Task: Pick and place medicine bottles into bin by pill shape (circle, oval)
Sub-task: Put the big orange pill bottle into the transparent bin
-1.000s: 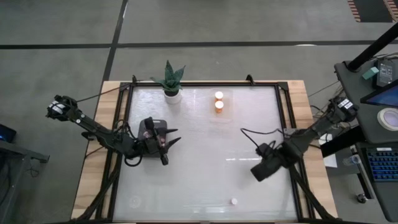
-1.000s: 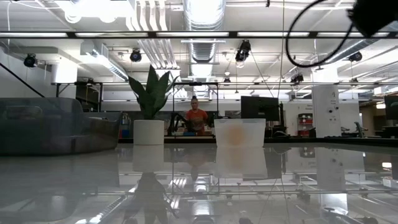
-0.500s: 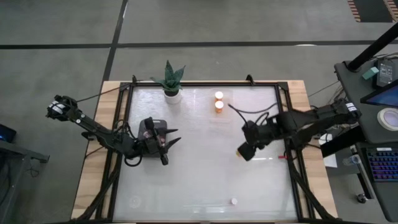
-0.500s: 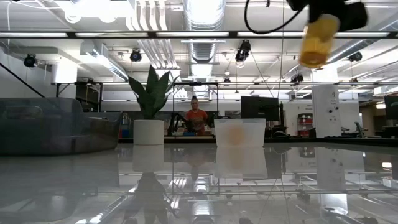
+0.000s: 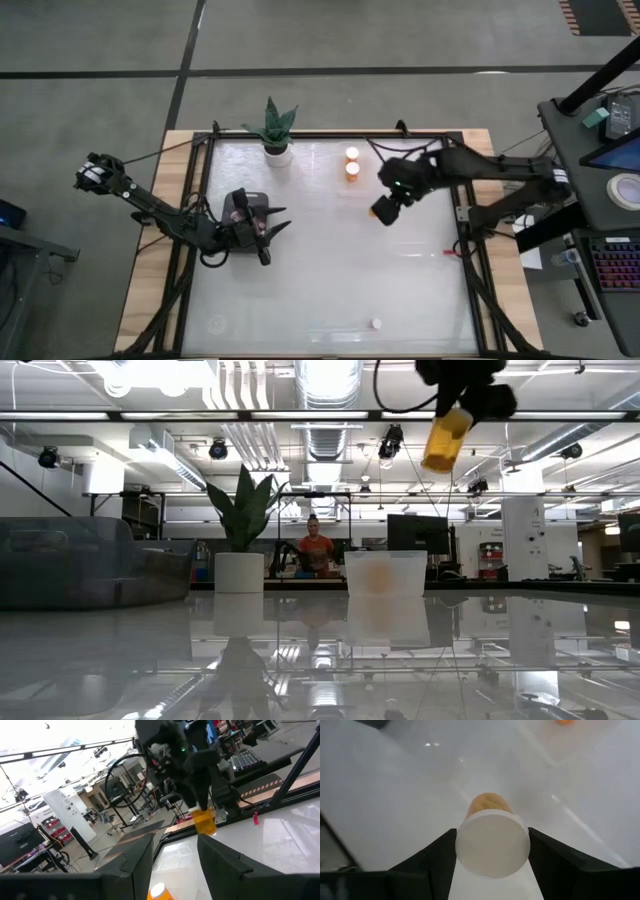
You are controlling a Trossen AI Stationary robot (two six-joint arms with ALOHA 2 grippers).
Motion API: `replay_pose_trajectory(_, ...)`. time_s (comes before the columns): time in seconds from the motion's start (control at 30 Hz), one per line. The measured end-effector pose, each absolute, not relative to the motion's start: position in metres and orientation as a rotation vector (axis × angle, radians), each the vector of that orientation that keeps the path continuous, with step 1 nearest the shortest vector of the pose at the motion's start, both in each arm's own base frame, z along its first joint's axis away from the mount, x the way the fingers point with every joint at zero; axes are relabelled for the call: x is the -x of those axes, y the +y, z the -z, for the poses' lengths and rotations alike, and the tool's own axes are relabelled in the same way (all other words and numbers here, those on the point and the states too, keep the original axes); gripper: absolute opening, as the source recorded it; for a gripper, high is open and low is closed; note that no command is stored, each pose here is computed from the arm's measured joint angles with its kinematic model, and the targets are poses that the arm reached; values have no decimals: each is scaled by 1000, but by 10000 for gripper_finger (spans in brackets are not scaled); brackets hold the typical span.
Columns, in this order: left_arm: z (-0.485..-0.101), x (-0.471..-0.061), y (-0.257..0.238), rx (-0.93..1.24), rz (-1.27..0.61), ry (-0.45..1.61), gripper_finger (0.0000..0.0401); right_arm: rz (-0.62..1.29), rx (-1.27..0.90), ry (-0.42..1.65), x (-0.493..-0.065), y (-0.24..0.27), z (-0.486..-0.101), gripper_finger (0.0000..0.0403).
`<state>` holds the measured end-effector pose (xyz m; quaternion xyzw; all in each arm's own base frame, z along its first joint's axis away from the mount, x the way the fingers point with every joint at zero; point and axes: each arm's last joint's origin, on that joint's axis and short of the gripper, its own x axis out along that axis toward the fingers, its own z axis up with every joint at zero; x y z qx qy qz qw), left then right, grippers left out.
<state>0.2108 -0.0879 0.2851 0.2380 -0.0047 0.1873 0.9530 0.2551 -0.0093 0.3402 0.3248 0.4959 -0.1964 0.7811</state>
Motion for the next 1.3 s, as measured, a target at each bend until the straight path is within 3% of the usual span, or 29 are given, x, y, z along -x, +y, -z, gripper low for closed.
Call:
replay_pose_trajectory(0.47, -283, -211, -88, -489, -379, -3, 139, 362, -394, 1303, -313, -84, -326, 214)
replay_pose_trajectory(0.83, -283, -211, -88, -490, -379, -2, 139, 391, -389, 1377, -321, -142, -292, 214)
replay_pose_trajectory(1.3, -283, -211, -88, -495, -379, -1, 139, 373, -373, 1404, -336, -161, -259, 214)
